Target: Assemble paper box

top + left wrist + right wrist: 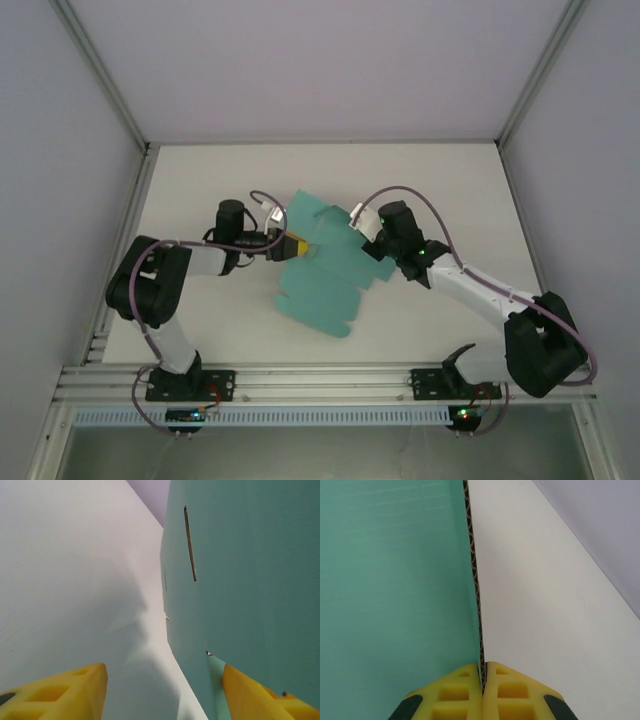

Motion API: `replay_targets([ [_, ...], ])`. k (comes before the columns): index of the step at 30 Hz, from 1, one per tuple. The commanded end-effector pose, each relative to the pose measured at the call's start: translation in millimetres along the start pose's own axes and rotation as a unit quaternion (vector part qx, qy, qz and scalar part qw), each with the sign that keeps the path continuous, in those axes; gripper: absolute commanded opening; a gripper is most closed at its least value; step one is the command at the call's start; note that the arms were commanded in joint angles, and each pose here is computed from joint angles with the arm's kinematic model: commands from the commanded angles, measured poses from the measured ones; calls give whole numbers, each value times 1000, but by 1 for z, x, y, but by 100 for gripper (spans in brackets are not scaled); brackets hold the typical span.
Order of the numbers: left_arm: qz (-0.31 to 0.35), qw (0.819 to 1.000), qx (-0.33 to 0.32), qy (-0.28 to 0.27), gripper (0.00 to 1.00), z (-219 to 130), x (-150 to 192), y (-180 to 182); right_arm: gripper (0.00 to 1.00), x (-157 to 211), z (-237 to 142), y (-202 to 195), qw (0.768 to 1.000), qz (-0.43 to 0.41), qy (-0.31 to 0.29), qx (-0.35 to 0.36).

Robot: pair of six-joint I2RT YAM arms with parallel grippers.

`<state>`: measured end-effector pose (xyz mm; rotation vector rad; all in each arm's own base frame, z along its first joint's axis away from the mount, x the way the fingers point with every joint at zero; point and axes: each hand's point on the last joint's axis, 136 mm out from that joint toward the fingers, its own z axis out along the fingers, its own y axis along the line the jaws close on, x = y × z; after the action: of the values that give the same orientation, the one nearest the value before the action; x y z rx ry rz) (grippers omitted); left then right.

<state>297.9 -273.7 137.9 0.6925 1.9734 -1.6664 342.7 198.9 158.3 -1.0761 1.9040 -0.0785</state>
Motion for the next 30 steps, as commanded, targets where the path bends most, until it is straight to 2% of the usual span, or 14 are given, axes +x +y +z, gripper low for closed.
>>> replay_targets([
  [1,17,999,42,18,68,5,4,-24,0,-26,-3,3,999,14,-50,-5],
  [7,14,998,55,18,79,4,2,-32,0,-26,-6,3,998,14,-57,-3],
  [11,11,998,56,22,72,5,1,-32,0,-30,-9,2,997,16,-71,-1],
  [15,12,999,49,19,77,4,-1,-31,0,-30,-9,1,997,16,-71,0],
  [18,7,1000,19,11,80,0,-7,-25,0,-28,-10,-2,998,16,-64,8],
  [20,2,1000,-20,3,99,-4,-12,-19,0,-29,-12,-4,998,17,-64,13],
  [23,12,994,-103,-18,100,-23,-17,-5,0,-31,-17,-4,997,18,-74,6],
  [26,9,983,-172,-61,100,-59,-22,4,0,-27,-20,-3,997,21,-69,-7],
  [30,-2,956,-273,-104,100,-101,-15,19,0,-24,-19,3,997,20,-69,-21],
])
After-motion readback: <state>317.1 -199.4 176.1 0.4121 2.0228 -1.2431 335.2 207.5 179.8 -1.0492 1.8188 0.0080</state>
